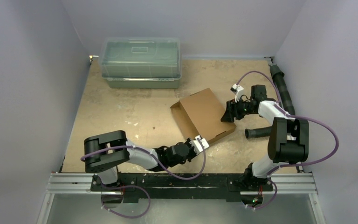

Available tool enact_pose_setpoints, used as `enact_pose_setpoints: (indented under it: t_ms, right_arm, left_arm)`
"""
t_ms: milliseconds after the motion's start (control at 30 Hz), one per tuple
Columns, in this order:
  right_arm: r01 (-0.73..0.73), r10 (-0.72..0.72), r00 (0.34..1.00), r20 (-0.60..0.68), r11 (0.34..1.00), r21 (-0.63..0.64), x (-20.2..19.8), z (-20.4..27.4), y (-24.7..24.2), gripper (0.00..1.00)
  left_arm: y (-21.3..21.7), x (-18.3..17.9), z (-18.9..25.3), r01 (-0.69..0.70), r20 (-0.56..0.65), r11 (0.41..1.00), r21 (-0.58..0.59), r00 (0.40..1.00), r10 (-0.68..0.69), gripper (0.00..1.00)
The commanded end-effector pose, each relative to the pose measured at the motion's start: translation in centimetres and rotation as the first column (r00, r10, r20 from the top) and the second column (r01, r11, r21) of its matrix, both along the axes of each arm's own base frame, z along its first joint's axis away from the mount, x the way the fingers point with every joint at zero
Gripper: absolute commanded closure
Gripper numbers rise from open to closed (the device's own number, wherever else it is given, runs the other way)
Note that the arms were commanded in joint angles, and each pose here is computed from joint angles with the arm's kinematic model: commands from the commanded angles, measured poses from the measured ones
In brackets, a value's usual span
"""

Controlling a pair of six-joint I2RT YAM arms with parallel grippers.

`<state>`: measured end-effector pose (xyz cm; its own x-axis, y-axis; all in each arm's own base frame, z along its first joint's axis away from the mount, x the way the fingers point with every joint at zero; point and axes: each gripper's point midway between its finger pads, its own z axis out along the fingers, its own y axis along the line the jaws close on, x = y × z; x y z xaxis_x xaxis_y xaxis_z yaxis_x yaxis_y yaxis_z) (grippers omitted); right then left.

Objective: Fold the paper box

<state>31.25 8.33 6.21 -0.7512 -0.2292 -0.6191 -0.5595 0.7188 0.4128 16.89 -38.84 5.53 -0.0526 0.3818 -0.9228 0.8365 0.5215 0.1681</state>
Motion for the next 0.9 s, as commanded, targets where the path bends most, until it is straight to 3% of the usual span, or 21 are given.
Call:
enact_pose_setpoints:
  t_ms: [0, 333, 867]
  right_arm:
    - [-0.018, 0.017, 1.000, -0.014, 0.999, -0.035, -0.1, -0.7, 0.0, 0.36]
    - [-0.025, 0.024, 1.000, -0.020, 0.999, -0.039, -0.1, -0.8, 0.2, 0.36]
    - [-0.041, 0.041, 0.999, -0.020, 0.998, -0.038, -0.3, -0.8, 0.5, 0.37]
  left_arm:
    - [-1.8, 1.2, 4.6, -0.038, -0.001, 0.991, -0.131, 0.999, 0.038, 1.00]
    - [-2.1, 2.3, 5.2, -0.088, -0.097, 0.985, -0.151, 0.993, 0.073, 1.00]
    - [-3.7, 3.0, 6.8, -0.074, -0.115, 0.993, -0.096, 0.991, 0.063, 1.00]
